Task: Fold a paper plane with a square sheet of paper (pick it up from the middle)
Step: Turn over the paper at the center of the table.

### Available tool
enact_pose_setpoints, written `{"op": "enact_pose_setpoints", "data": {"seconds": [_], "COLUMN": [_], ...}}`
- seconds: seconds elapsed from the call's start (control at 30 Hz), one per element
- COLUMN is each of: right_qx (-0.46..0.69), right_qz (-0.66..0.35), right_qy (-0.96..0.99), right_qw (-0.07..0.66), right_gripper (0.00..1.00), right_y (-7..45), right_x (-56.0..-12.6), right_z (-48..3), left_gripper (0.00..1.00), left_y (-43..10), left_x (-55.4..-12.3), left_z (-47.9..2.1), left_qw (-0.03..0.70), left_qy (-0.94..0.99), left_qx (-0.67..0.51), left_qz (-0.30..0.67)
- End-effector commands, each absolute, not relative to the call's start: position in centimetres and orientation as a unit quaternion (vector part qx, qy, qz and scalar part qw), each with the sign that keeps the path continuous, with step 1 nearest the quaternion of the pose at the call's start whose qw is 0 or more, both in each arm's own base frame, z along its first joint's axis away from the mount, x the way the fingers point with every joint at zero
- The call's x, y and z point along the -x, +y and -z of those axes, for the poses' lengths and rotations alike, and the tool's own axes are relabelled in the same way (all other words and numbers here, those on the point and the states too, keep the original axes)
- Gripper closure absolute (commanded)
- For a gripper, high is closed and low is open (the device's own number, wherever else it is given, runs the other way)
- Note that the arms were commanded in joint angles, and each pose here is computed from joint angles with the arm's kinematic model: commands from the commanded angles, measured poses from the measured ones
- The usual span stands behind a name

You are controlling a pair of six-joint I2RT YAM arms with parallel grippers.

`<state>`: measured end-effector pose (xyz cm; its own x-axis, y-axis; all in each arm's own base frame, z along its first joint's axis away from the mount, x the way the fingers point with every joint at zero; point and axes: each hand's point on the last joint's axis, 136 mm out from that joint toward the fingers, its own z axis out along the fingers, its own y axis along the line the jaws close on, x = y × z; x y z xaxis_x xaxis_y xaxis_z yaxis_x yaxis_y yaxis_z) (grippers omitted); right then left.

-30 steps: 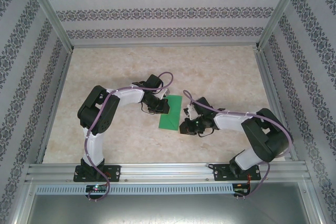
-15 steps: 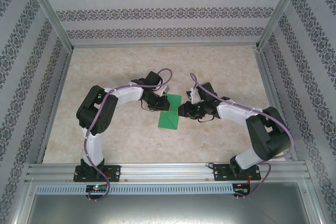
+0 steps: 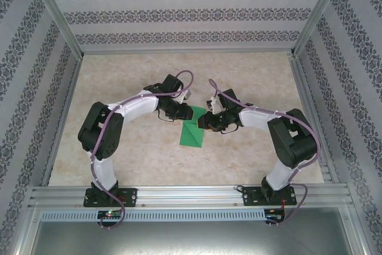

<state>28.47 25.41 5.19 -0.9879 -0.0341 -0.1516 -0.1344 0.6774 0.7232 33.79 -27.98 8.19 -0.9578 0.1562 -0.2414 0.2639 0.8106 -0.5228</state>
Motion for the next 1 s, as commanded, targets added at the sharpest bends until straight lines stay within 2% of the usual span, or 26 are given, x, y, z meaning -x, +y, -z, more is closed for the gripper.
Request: {"op": "enact_pose_setpoints", "data": {"seconds": [0.0,0.2,0.3,0.47,0.6,0.97], "right_qx": [0.066,0.082,0.082,0.078,0.079,0.079], "right_qz": [-0.413,-0.436,-0.44,-0.451,-0.466,-0.546], "right_qy": [0.906,0.895,0.893,0.888,0.879,0.829], "right_qw": [0.06,0.046,0.045,0.048,0.058,0.089], "right_gripper": [0.65,0.68,0.73,0.86,0.91,0.93], "right_y": [26.0,27.9,28.0,28.0,28.0,28.4], "right_x": [-28.4,-27.7,-27.5,-27.6,-27.7,-28.4], "right_z": [-5.3,-4.9,-4.7,-5.2,-6.9,-13.2], "left_gripper": [0.6,0.45,0.35,0.25,0.21,0.19], "left_y": [-25.8,-25.3,-25.2,-25.3,-25.7,-25.7], "left_x": [-33.6,-33.3,-33.0,-32.4,-32.1,-32.6], "left_z": [-9.5,-10.9,-11.6,-12.2,-12.8,-16.3], "left_qw": [0.124,0.176,0.204,0.239,0.257,0.279], "left_qy": [0.953,0.937,0.923,0.892,0.862,0.788], "left_qx": [-0.105,-0.067,-0.046,-0.013,0.006,0.061], "left_qz": [0.258,0.294,0.322,0.384,0.437,0.545]}}
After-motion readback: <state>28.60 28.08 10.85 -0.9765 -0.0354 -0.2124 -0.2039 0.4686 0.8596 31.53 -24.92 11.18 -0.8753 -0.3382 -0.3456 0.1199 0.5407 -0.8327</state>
